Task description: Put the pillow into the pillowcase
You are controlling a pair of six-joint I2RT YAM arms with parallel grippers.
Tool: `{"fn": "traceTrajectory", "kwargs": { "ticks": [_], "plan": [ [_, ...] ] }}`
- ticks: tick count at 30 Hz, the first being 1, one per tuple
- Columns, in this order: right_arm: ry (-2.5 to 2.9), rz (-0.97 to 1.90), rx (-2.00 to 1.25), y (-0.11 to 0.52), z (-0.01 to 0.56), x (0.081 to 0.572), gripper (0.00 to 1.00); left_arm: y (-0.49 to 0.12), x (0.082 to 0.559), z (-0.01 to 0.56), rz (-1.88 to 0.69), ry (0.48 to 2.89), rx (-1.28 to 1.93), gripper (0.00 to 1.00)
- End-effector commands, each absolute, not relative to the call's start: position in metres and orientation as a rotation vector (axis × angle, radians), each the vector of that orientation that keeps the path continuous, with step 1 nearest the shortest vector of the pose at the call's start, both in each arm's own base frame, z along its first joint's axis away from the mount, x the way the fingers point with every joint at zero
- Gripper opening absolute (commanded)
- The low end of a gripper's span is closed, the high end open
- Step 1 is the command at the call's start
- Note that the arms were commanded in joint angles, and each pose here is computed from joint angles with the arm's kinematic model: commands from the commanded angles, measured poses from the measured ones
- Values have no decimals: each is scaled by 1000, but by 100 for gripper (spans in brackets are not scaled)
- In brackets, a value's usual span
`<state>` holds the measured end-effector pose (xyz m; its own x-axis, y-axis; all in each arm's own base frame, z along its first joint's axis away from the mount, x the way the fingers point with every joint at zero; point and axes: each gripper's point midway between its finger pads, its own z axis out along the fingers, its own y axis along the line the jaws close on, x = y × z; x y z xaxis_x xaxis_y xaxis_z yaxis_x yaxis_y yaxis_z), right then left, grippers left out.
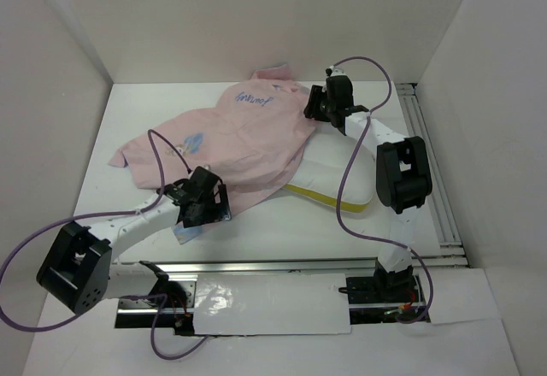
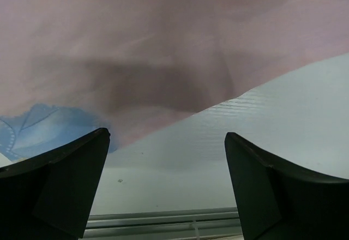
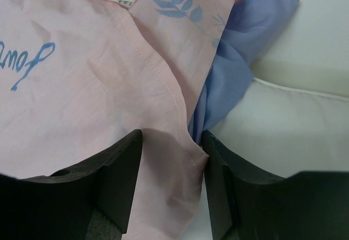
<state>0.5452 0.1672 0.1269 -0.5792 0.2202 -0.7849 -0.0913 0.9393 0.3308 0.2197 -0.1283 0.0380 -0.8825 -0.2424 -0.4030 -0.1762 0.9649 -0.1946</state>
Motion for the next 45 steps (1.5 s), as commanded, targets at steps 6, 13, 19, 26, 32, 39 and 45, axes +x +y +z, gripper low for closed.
{"fn": "traceTrajectory", "kwargs": {
  "ticks": [6,13,19,26,32,39,45],
  "plan": [
    [2061,480,67,181,159,551,47,-128,210,7,-88,2734,-400,100],
    [2023,524,12,188,176,547,30,-108,226,-11,81,2734,-571,58],
    [1985,534,-7,187,202,538,10,-89,239,-13,159,2721,-603,0],
    [1831,494,-28,174,275,538,0,-57,290,88,197,2403,-660,0],
    [1609,354,1,144,409,517,0,4,324,283,76,1866,-759,0],
    [1367,179,15,91,535,404,0,70,265,467,112,1407,-756,0],
    [1134,185,-23,67,611,303,0,84,214,582,139,1148,-674,0]
  ]
}}
